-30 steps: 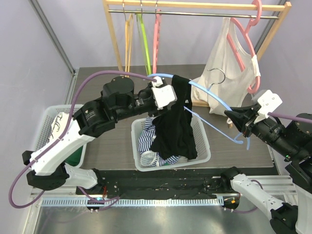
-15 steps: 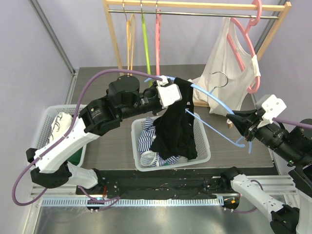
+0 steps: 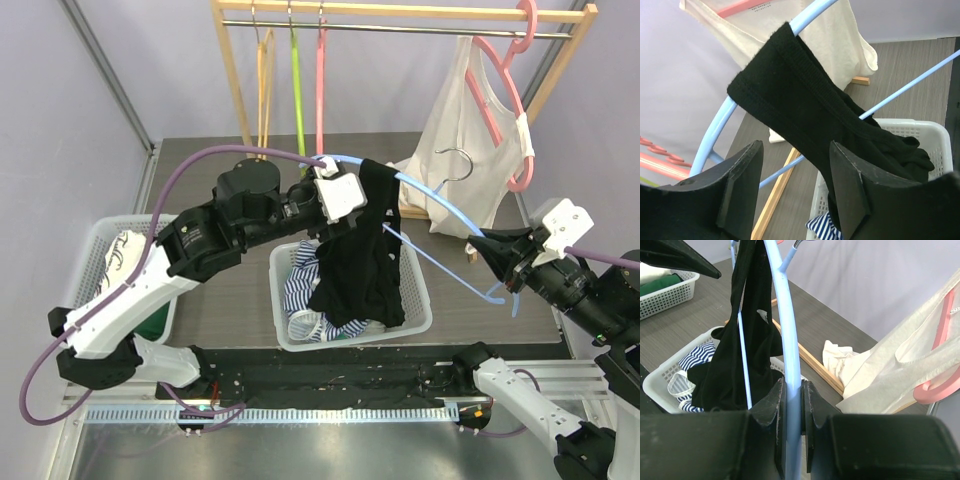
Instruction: Remove the tank top from the hanger
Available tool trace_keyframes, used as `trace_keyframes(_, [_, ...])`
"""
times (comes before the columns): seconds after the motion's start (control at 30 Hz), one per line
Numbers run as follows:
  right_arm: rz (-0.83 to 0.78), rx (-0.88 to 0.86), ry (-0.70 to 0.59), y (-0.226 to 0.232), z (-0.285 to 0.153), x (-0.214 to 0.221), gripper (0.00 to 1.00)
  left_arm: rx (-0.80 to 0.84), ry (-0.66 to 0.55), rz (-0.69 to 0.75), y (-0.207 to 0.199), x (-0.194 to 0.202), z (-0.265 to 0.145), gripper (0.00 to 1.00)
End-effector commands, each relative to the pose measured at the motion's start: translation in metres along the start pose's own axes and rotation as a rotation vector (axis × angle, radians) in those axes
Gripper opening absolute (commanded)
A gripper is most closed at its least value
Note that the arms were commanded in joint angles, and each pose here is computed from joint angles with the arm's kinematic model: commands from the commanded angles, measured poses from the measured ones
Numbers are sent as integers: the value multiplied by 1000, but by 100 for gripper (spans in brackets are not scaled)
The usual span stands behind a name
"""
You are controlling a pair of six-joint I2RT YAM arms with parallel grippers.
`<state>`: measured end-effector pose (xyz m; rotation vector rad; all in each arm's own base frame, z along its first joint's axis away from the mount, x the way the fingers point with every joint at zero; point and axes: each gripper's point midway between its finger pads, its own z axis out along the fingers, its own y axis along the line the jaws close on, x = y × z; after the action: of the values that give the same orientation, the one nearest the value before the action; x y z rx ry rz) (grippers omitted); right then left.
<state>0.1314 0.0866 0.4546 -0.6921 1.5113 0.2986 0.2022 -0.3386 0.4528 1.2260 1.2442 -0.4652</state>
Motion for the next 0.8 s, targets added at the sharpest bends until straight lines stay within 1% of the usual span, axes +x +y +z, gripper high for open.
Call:
trace_keyframes(0.0, [2,34,-82,-7,-2,-22,1,-44,-49,-26,8,-10,-7,62])
trace_keyframes(0.17, [4,20,-90,-5,-1,-25,1,-42,-46,-46,6,-7,1,62])
trace_keyframes(0.33, [4,9,-94,-3,0,-26,1,-41,-55,-53,7,-11,12,58])
trace_keyframes(0.43, [5,9,-97,-3,-2,-26,1,-48,-74,-54,11,-19,12,50])
trace_keyframes(0.47, [5,9,-98,-2,-3,-26,1,-48,-74,-54,11,-20,12,43])
trace_keyframes(0.53, [4,9,-103,-2,-4,-27,1,-48,-78,-56,11,-21,13,37])
trace_keyframes(0.63, [3,7,-105,-2,-4,-27,1,-35,-79,-61,9,-21,16,26])
trace_keyframes(0.67, [5,9,-105,-2,-5,-27,1,-32,-80,-63,8,-22,17,17])
trace_keyframes(0.73, [4,16,-103,-3,-6,-25,1,-33,-86,-64,10,-25,17,7])
trace_keyframes(0.77, [4,19,-102,-3,-7,-25,1,-38,-92,-61,11,-27,16,0])
